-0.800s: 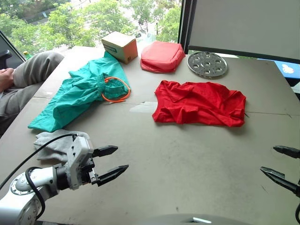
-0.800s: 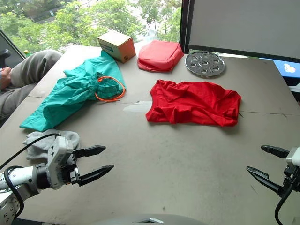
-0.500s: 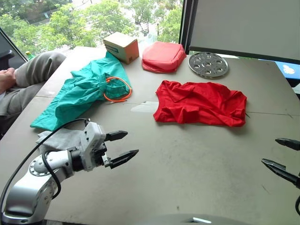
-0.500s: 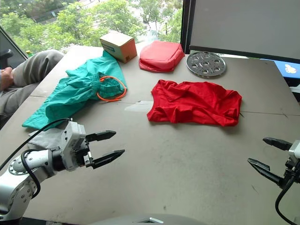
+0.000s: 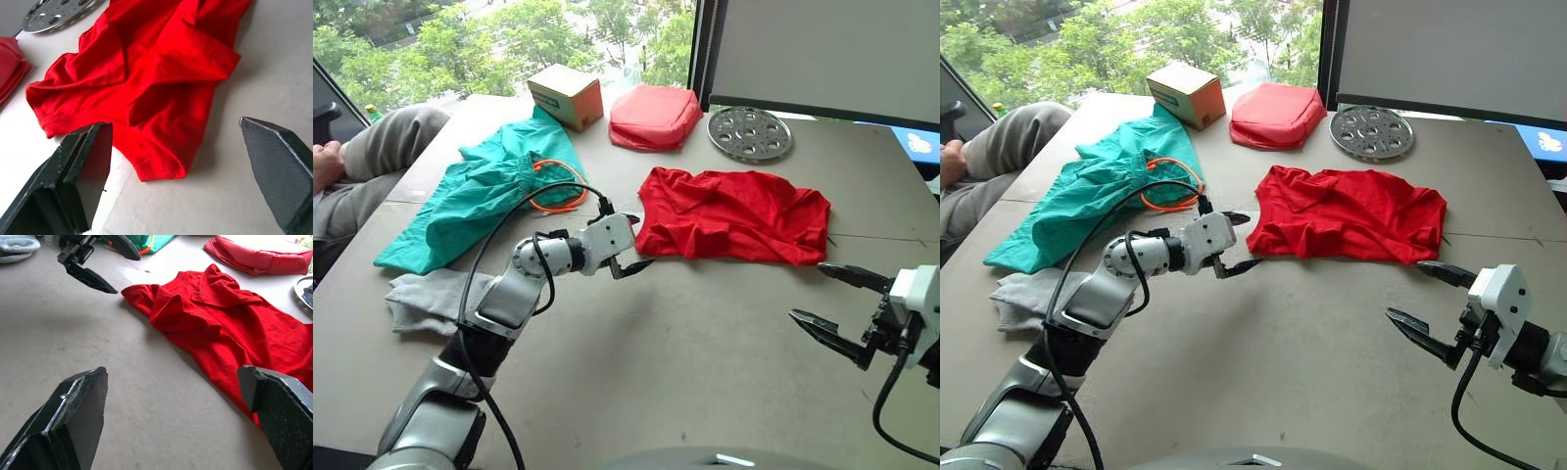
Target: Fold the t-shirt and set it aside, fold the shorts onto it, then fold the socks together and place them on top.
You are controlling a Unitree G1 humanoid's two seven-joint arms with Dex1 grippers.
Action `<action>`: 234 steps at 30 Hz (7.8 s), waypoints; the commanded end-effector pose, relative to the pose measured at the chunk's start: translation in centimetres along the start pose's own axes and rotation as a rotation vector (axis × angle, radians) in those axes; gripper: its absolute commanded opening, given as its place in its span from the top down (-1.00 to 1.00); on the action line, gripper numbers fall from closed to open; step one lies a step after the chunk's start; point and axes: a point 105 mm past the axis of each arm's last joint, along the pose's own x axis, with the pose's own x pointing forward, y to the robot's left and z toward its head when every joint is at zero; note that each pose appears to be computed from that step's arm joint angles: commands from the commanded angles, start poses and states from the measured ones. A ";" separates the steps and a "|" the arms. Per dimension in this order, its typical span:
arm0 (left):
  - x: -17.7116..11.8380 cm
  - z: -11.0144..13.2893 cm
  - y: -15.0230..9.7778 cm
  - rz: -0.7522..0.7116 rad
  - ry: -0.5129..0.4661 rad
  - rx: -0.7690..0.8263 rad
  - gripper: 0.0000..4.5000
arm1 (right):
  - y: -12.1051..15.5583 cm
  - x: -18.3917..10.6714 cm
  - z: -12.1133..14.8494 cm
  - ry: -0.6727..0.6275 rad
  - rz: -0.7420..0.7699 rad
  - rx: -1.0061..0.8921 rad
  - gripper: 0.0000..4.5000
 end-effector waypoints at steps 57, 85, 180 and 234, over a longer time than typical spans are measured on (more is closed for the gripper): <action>5.6 3.5 1.6 -0.012 -0.269 0.084 0.96 | 1.5 0.6 0.3 -0.007 -0.135 -0.039 -1.00; -0.1 3.1 -2.3 -0.079 -0.260 0.068 0.99 | -13.8 7.2 0.6 0.791 -0.105 -0.436 -0.89; -13.2 5.9 -0.8 -0.131 -0.229 -0.458 1.00 | -9.6 -1.2 3.5 0.206 -0.556 -0.223 0.96; -12.3 -3.3 -7.8 -0.342 0.035 -1.053 1.00 | -4.0 -6.3 -8.7 0.584 -0.163 0.150 0.96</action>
